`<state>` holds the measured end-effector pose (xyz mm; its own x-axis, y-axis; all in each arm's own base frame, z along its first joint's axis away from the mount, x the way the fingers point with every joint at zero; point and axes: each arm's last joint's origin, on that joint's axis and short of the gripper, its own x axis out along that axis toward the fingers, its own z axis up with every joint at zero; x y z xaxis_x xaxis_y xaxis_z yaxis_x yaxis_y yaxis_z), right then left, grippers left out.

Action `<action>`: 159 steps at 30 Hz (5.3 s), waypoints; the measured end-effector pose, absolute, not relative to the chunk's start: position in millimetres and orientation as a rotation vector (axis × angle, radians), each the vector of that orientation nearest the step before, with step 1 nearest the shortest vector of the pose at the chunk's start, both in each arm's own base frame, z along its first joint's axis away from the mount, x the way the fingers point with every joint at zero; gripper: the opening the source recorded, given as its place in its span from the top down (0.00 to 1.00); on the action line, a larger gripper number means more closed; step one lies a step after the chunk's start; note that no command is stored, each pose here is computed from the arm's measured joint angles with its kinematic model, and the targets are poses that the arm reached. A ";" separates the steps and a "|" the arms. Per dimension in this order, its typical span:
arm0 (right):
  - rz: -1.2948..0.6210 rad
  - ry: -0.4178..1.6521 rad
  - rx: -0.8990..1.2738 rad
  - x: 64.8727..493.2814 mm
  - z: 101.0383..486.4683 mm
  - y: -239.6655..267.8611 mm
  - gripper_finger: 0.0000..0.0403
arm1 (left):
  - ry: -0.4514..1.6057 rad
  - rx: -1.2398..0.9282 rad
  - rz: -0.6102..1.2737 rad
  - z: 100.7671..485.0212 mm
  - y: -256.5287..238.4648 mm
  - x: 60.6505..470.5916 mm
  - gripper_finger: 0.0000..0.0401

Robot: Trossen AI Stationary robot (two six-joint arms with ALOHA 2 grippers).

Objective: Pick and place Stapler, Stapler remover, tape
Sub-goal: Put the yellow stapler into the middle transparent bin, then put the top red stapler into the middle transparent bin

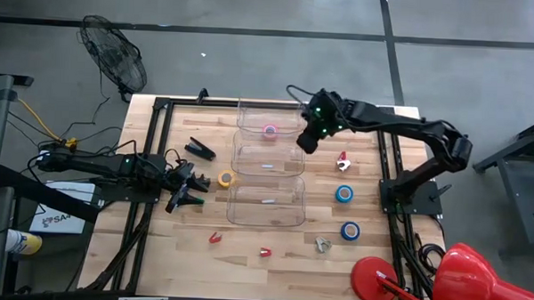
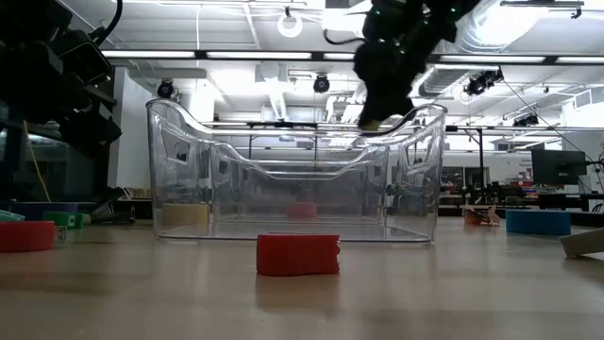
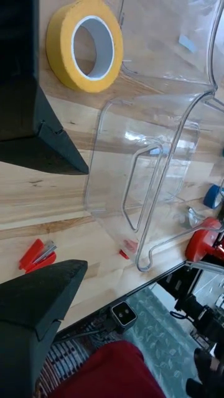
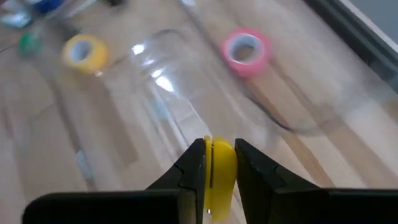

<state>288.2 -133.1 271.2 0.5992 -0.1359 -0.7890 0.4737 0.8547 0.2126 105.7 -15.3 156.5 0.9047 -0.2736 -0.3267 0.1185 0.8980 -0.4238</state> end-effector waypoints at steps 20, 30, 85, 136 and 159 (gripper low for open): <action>-0.160 1.103 0.307 367.1 212.9 -124.6 0.86 | 0.391 -0.408 -0.208 156.6 -15.3 105.7 0.42; -0.189 1.160 0.370 373.8 193.2 -119.2 0.80 | 0.391 -0.408 -0.208 156.5 -15.3 105.7 0.42; -1.444 1.167 0.823 229.0 200.4 -112.2 0.49 | 0.391 -0.408 -0.208 156.5 -15.3 105.7 0.42; -1.439 0.954 1.134 206.6 125.2 -127.3 0.51 | 0.391 -0.408 -0.208 156.5 -15.3 105.7 0.42; -1.319 1.040 1.064 208.0 124.2 -126.8 0.88 | 0.391 -0.408 -0.208 156.5 -15.3 105.7 0.42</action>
<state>208.0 -126.8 124.2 -0.0029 -0.2125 -0.9772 0.9998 -0.0207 0.0016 105.7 -15.3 156.5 0.9048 -0.2735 -0.3265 0.1186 0.8981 -0.4235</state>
